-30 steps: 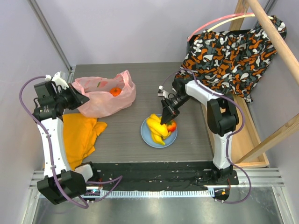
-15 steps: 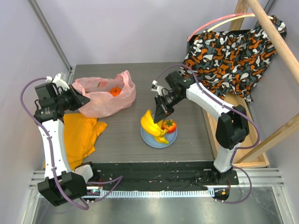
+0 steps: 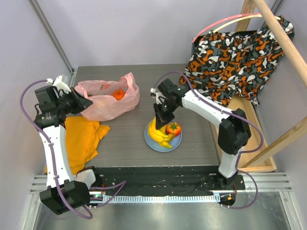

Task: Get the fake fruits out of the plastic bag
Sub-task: Adjust the fake fruit on the plate.

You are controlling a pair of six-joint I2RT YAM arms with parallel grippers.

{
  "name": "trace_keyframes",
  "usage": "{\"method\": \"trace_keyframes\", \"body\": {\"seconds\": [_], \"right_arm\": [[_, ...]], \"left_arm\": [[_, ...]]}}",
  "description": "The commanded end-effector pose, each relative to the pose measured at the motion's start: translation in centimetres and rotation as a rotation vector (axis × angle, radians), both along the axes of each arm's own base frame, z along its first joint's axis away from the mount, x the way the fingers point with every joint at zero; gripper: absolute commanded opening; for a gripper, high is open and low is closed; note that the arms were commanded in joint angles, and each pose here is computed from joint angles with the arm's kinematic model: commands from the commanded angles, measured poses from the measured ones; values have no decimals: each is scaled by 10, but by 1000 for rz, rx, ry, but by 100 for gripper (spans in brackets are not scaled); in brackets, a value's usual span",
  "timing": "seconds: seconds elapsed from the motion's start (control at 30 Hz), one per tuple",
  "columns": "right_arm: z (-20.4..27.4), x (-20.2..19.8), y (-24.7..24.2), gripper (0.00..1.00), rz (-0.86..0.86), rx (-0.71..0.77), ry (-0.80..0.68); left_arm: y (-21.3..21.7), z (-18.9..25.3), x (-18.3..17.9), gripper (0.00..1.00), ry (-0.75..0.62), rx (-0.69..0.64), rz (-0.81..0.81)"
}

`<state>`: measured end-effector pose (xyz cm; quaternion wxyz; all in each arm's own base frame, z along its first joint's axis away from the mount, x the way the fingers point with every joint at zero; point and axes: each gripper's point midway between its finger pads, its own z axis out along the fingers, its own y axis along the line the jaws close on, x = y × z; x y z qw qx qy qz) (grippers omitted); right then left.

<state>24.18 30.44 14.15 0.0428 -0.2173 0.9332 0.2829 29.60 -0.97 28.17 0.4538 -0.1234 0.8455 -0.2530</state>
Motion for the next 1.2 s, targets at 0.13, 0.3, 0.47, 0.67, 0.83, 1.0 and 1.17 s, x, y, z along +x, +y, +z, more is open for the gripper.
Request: {"method": "trace_keyframes", "body": {"seconds": [0.13,0.3,0.47,0.67,0.83,1.0,1.17], "right_arm": [[-22,17,20,1,-43,-123,-89],[-37,9,15,5,-61,-162,-37],[-26,6,25,62,-33,-108,-37],[15,9,35,100,22,-27,-108],[92,14,29,100,147,61,-330],[159,11,61,100,328,350,-517],[180,32,93,100,368,470,-608]], "left_arm": [[-12,20,-9,0,-59,-18,-48],[-16,24,-17,0,-69,-23,-49],[-18,26,-21,0,-75,-27,-44],[-19,32,-20,0,-83,-34,-52],[-25,32,-28,0,-55,-40,-85],[-33,11,-45,0,45,-97,-91],[-41,-8,-59,0,99,-153,-82]]}}
